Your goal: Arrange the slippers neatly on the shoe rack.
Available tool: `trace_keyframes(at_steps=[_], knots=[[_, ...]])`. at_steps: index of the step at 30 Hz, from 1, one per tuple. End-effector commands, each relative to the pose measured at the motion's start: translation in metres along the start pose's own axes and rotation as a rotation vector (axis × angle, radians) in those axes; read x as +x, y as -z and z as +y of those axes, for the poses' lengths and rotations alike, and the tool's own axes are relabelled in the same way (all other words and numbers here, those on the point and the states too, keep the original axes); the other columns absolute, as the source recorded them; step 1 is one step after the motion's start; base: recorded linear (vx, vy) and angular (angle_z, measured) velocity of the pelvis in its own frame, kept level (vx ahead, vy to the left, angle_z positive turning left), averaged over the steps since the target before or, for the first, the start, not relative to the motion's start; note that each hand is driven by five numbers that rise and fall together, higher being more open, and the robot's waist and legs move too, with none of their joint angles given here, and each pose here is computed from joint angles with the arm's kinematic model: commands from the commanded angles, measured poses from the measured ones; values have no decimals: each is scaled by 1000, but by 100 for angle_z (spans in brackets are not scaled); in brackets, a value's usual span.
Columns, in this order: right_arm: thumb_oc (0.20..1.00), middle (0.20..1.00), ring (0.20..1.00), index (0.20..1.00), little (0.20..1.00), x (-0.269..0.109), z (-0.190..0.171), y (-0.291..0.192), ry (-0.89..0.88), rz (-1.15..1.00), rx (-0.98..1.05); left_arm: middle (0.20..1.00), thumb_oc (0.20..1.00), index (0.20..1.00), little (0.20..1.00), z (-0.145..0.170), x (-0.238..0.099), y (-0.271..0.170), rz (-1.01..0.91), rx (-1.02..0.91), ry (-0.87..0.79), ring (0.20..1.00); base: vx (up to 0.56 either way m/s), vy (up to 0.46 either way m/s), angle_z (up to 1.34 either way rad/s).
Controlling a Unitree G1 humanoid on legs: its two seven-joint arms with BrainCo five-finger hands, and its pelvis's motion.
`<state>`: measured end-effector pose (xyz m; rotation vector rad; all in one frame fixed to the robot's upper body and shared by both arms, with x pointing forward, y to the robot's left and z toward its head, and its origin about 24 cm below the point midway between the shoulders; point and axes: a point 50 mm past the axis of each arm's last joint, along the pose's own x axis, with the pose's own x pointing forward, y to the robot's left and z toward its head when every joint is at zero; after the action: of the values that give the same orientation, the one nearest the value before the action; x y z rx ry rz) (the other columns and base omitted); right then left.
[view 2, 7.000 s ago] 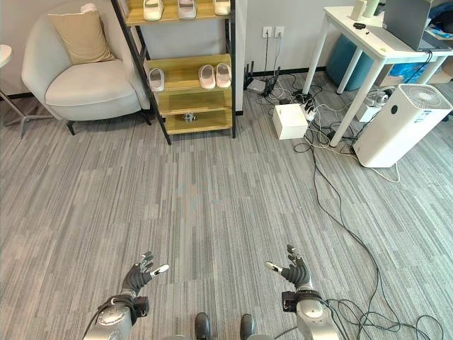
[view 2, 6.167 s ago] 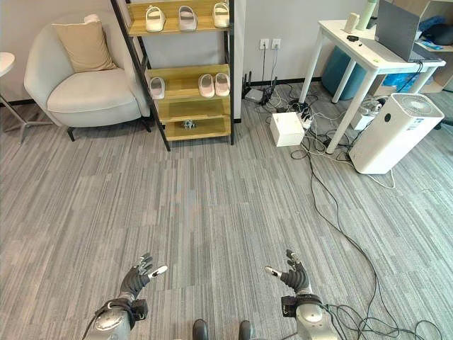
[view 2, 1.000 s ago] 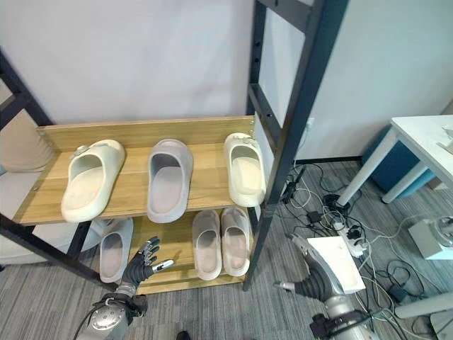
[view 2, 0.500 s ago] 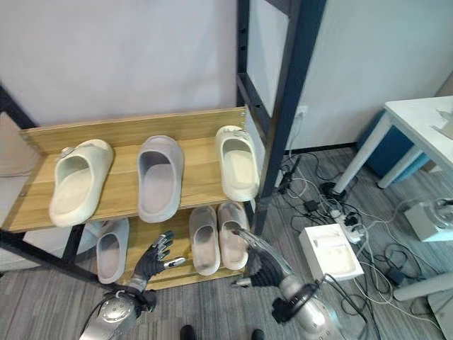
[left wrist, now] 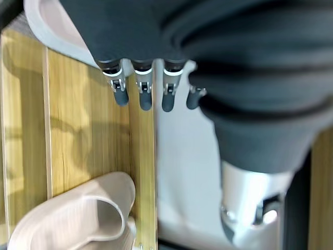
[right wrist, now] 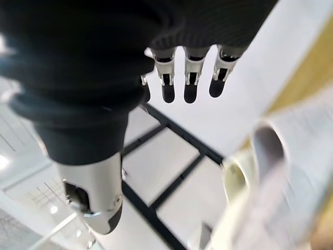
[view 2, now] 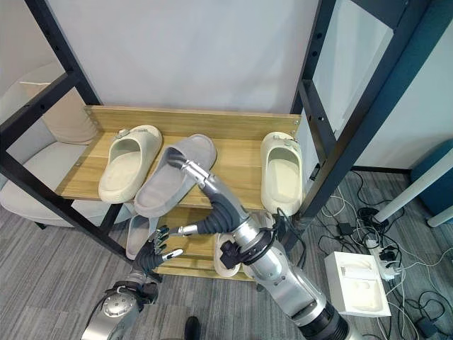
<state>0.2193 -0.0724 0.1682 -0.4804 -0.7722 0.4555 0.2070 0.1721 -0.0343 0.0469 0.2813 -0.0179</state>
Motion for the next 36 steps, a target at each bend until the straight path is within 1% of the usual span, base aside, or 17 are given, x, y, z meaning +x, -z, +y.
trace_keyframes(at_steps=[1,6,9,13,19,25,28,36], knots=[[1000,1000,1000,1000,1000,0,-18,-21,124,-127,-101,1000,1000,1000,1000,6,14,-22,-109,19,-12,1000,0,0,0],[1000,1000,1000,1000,1000,-3,-34,-21,240,-127,-262,1000,1000,1000,1000,5,12,-21,-109,10,-16,1000,0,0,0],[1000,1000,1000,1000,1000,-6,-38,-17,288,-106,-331,1000,1000,1000,1000,3,12,-18,-97,16,-17,1000,0,0,0],[1000,1000,1000,1000,1000,-6,-37,-11,309,-84,-406,1000,1000,1000,1000,-1,12,-18,-101,14,-12,1000,0,0,0],[1000,1000,1000,1000,1000,11,-34,-2,313,-83,-458,1000,1000,1000,1000,-4,11,-17,-97,-2,-8,1000,0,0,0],[1000,1000,1000,1000,1000,37,-29,8,303,-77,-481,1000,1000,1000,1000,-2,10,-14,-80,-23,-11,1000,7,11,4],[1000,1000,1000,1000,1000,46,-29,24,286,-16,-513,1000,1000,1000,1000,1,8,-13,-73,-37,-18,1000,0,0,0],[1000,1000,1000,1000,1000,36,-31,52,247,114,-555,1000,1000,1000,1000,7,3,-5,-46,-38,-29,1000,12,6,10]])
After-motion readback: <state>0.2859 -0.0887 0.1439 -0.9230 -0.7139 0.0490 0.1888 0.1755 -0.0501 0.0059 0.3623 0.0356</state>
